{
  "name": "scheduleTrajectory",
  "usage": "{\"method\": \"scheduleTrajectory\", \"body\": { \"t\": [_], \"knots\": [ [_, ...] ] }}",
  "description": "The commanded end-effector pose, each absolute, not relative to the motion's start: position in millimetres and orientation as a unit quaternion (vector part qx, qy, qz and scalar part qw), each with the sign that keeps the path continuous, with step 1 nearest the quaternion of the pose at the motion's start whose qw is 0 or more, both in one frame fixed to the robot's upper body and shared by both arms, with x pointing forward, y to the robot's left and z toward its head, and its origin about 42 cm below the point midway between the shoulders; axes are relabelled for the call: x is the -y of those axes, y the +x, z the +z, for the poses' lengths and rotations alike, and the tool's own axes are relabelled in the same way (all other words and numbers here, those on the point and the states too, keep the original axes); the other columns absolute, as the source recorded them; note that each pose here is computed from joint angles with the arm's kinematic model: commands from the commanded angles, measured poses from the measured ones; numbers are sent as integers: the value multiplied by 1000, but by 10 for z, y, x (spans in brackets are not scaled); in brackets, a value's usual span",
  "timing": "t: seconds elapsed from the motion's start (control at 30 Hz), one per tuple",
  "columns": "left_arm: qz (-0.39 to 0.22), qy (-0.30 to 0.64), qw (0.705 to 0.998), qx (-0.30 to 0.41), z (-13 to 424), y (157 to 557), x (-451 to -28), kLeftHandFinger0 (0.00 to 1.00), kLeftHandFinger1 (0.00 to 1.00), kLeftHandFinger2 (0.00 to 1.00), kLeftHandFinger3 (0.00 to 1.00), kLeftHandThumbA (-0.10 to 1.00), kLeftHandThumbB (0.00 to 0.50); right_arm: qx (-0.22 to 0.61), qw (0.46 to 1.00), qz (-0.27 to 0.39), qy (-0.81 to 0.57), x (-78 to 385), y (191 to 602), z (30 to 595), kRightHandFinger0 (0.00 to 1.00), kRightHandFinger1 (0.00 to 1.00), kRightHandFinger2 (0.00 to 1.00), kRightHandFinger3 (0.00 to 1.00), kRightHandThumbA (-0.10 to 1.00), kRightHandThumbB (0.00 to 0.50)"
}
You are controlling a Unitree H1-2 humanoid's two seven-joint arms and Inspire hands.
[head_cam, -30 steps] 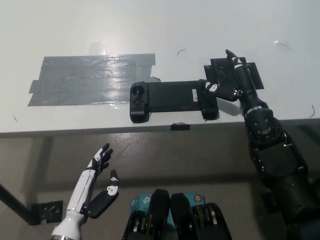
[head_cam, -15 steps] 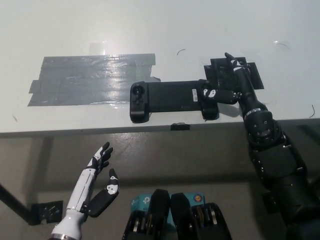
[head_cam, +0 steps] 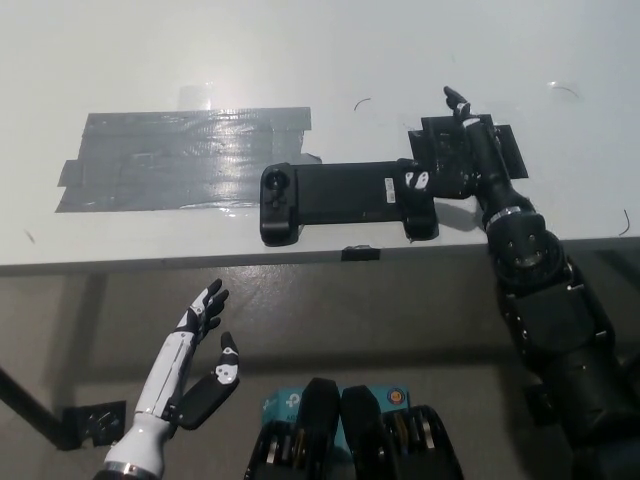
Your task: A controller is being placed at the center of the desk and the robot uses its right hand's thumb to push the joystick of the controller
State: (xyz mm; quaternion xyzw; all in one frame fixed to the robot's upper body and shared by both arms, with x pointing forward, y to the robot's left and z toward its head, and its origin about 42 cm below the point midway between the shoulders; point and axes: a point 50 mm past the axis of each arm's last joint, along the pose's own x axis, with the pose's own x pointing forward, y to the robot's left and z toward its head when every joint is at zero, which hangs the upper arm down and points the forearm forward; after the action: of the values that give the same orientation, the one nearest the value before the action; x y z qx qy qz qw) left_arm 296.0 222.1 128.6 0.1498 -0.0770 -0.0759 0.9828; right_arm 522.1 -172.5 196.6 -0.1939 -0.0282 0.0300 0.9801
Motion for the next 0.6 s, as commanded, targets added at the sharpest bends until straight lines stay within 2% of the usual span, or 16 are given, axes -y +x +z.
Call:
{"method": "scheduleTrajectory", "body": {
  "t": [0.0, 0.03, 0.07, 0.1, 0.57],
  "knots": [
    [-75, 154, 980, 102, 1435, 2998, -2240, 1000, 1000, 1000, 1000, 158, 1, 68, 980, 4, -188, 1678, 5425, 2377, 1000, 1000, 1000, 1000, 548, 80],
    [-75, 154, 980, 101, 1435, 2998, -2241, 1000, 1000, 1000, 1000, 159, 1, 69, 980, 0, -187, 1685, 5433, 2371, 1000, 1000, 1000, 1000, 134, 4],
    [-75, 154, 980, 101, 1436, 3001, -2242, 1000, 1000, 1000, 1000, 160, 1, 70, 979, -8, -190, 1700, 5447, 2358, 1000, 1000, 1000, 1000, -67, 0],
    [-76, 157, 979, 105, 1438, 3009, -2242, 1000, 1000, 1000, 1000, 161, 0, 63, 977, -21, -201, 1720, 5463, 2345, 1000, 1000, 1000, 1000, -99, 0],
    [-75, 156, 979, 108, 1480, 3054, -2255, 1000, 1000, 1000, 1000, 166, 1, 81, 974, -46, -204, 1801, 5470, 2343, 1000, 1000, 1000, 1000, -100, 0]
  ]
}}
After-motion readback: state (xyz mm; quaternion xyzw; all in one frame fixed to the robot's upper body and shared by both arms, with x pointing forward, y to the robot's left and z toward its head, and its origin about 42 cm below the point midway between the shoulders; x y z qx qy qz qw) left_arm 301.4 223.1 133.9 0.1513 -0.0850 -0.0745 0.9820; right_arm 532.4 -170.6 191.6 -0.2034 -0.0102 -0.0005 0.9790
